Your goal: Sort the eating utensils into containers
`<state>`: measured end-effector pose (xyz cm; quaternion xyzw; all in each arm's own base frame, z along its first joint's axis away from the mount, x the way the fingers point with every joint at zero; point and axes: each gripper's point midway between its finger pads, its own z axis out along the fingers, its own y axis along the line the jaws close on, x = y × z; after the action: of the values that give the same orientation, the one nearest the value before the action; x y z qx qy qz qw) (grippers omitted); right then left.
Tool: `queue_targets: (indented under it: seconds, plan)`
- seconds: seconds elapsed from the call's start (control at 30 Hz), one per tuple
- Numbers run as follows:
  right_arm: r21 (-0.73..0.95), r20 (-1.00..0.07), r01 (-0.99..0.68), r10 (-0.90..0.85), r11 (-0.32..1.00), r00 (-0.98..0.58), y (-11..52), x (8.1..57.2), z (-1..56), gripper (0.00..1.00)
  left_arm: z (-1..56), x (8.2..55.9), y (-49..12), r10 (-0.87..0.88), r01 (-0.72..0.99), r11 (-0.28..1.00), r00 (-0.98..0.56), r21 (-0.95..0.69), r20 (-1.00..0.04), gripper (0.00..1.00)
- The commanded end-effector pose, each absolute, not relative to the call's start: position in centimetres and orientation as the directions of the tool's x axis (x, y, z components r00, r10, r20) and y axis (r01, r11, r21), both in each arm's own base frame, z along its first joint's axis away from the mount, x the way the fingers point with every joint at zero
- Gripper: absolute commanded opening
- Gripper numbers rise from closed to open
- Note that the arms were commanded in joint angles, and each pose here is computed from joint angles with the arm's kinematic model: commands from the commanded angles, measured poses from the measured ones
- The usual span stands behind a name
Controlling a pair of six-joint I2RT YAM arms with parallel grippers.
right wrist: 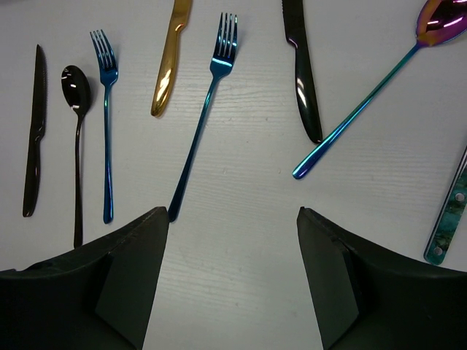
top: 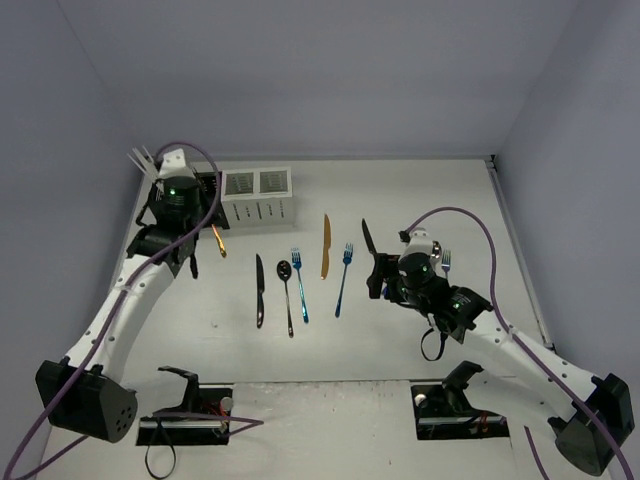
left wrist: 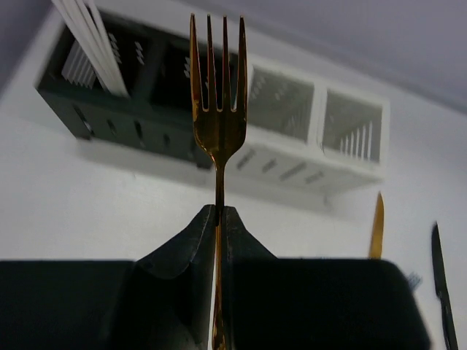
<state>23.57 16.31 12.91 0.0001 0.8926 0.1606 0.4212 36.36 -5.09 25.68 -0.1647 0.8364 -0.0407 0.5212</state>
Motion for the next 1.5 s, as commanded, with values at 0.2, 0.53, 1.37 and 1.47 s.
queue_targets:
  seconds: [0.2, 0.53, 1.37, 1.47]
  plan:
    - [0.299, -0.809, -0.202, 0.135, 0.933, -0.573, 16.6, 24.1, 15.9, 0.68, 40.1, 47.2, 2.3, -0.147, -0.261, 0.948, 0.142, -0.180, -0.979, 0.00]
    - [0.286, -0.810, -0.233, 0.104, 0.929, -0.576, 16.9, 24.0, 15.8, 0.68, 41.5, 54.5, 3.9, -0.068, -0.278, 0.950, 0.251, -0.139, -0.965, 0.00]
    - [0.283, -0.804, -0.213, 0.111, 0.935, -0.584, 16.3, 23.6, 14.8, 0.69, 29.9, 53.6, 1.8, -0.117, -0.207, 0.970, 0.081, -0.131, -0.990, 0.50]
    - [0.288, -0.810, -0.211, 0.120, 0.934, -0.574, 16.2, 23.7, 15.2, 0.68, 32.6, 50.9, 0.7, -0.138, -0.184, 0.971, 0.095, -0.153, -0.986, 0.56]
